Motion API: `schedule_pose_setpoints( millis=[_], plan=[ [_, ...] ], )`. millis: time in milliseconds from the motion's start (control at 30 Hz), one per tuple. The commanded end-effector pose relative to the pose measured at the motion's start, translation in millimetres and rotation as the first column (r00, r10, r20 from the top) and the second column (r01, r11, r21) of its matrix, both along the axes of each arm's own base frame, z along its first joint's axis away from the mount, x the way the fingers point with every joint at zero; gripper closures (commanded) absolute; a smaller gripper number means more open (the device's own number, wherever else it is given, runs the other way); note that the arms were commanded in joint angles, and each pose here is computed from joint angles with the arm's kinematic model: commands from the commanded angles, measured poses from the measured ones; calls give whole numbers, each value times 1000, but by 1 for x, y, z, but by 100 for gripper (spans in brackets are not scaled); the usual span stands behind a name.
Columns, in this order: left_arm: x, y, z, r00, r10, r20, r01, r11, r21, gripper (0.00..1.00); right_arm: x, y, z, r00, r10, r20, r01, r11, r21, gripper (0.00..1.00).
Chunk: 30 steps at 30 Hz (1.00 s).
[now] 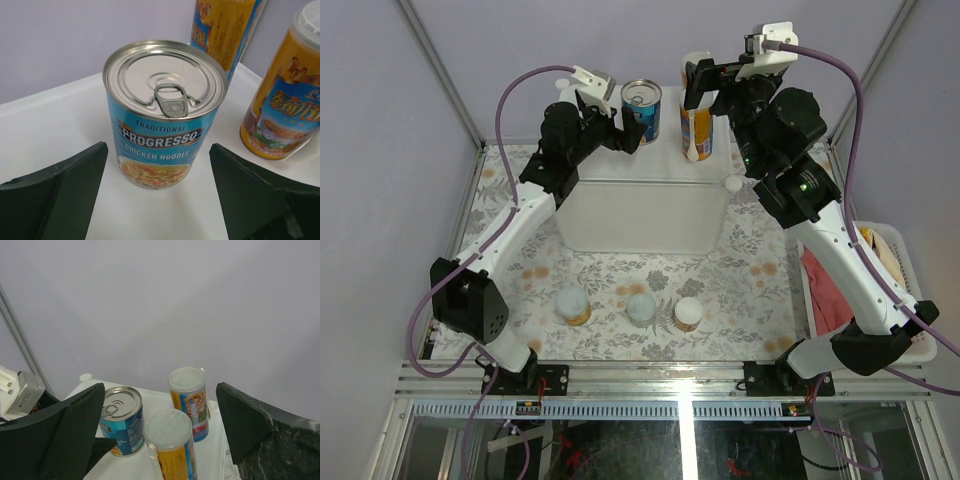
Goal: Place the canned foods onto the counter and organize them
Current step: Place the canned food on the counter.
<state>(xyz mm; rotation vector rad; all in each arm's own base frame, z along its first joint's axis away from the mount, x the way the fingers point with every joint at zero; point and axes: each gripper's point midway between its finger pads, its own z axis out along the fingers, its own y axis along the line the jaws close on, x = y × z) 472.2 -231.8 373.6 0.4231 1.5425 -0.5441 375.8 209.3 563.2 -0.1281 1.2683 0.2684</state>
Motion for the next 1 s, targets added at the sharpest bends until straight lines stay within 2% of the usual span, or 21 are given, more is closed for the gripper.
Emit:
schedule_pose_setpoints(
  millis=[0, 433, 967],
  plan=[
    [10, 5, 37, 992, 18, 127, -15, 999, -29, 18, -14, -11, 32, 996, 11, 88, -17, 997, 72, 0],
    [27, -4, 36, 991, -9, 133, 15, 999, -44, 28, -8, -14, 31, 996, -6, 94, 0, 998, 67, 0],
    [49, -12, 37, 989, -21, 147, 32, 997, -71, 30, 5, -17, 27, 996, -17, 92, 12, 998, 61, 1]
  ],
)
